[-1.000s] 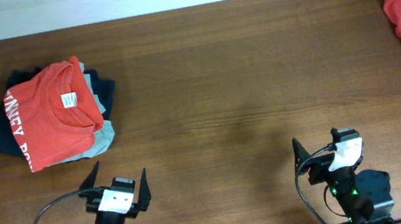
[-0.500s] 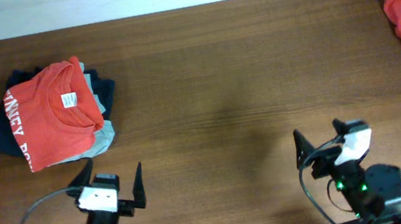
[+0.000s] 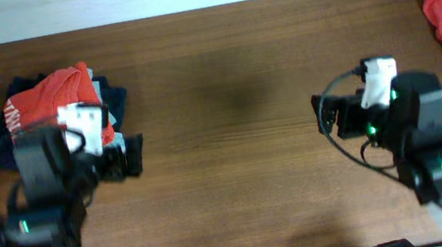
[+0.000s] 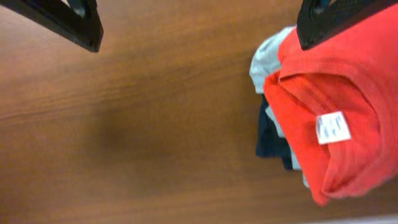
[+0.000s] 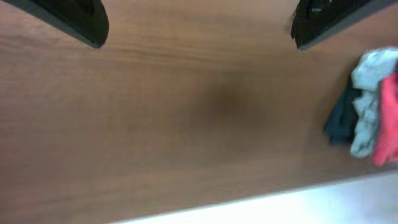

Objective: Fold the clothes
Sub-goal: 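Reach the right gripper to the crumpled orange t-shirt at right edge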

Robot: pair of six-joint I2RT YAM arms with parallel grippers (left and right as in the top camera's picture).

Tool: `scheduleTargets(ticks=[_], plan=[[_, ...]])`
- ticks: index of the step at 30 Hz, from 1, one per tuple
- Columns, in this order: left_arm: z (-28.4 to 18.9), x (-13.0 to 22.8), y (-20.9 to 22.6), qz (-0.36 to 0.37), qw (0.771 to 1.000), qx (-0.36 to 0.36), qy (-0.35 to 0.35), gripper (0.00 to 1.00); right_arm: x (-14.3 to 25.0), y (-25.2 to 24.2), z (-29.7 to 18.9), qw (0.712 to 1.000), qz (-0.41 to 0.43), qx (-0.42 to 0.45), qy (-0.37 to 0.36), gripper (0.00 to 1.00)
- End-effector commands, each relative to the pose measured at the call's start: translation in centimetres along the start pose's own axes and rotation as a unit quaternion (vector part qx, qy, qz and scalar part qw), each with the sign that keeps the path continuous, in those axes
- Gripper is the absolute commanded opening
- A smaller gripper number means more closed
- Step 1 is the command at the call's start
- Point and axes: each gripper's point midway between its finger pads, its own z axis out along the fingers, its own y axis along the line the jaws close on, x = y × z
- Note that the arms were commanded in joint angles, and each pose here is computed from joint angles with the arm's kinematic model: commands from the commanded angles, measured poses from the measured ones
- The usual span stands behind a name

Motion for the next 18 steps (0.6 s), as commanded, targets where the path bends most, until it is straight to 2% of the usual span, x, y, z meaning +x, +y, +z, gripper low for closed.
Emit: scheduleTargets(ticks=[1,4,9,13,15,18], plan=[[0.6,-2.0,0.0,-0.011,1.000,0.014,0.020,0.99,-2.1,0.5,-0.2,1.000,0.006,-0.006,0.012,0.99],[1.9,-2.4,-1.2,-0.021,0.997,0.060,0.033,0.99,-2.8,-3.9,-0.5,0.991,0.086,0.094,0.038,0.99],[3.2,-1.4,-1.5,-0.031,0.995,0.079,0.061,0.99,-3.3,-13.5,-2.7,0.949,0.209,0.223,0.079,0.99],[3.2,-1.4,-1.5,-0.031,0.994,0.079,0.062,0.99,-1.6,-22.8,-4.9,0.887,0.334,0.307,0.085,0.97],[3.2,-1.3,-1.5,-0.031,0.994,0.079,0.063,0.99,0.3,-27.2,-6.0,0.846,0.396,0.347,0.083,0.88],[3.2,-1.2,-1.5,-0.032,0.994,0.079,0.065,0.99,3.9,-32.6,-7.1,0.795,0.449,0.394,0.103,0.82]])
